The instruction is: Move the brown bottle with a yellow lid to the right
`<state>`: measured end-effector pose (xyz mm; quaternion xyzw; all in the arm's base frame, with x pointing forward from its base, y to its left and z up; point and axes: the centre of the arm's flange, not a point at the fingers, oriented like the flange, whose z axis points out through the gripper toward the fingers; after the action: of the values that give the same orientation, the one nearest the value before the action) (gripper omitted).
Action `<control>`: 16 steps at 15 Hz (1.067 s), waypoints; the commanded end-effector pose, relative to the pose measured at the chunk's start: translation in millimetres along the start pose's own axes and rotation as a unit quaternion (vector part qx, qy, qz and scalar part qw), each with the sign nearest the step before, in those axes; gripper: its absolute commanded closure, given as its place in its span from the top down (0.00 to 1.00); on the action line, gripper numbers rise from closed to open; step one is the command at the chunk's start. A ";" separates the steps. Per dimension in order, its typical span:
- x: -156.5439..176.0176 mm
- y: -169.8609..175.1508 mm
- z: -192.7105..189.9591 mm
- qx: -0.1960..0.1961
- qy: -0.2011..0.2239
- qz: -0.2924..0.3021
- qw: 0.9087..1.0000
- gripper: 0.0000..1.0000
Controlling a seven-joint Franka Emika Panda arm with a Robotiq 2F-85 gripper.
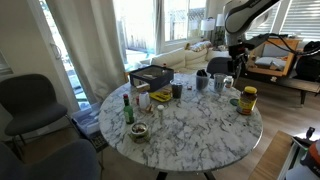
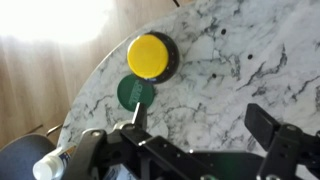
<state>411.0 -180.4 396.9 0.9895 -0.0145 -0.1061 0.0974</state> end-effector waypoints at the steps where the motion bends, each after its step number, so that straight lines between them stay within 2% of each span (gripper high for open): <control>1: -66.2 40.5 25.2 -0.007 0.001 0.040 0.999 1.00; 4: -99.3 94.9 48.8 -0.017 0.075 0.095 0.992 1.00; 6: -119.2 129.8 53.1 0.017 0.106 0.133 0.985 1.00; 7: -97.2 109.0 43.7 0.000 0.077 0.114 0.990 1.00; 10: -121.3 134.0 48.5 0.007 0.096 0.138 0.986 1.00; 12: -109.5 129.8 51.9 0.051 0.112 0.129 0.984 1.00; 14: -97.1 118.1 63.1 0.097 0.092 0.131 0.982 1.00; 16: -88.0 105.3 72.8 0.125 0.073 0.129 0.981 1.00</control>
<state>295.5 -297.9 386.7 0.9883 -0.1489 0.0097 0.0306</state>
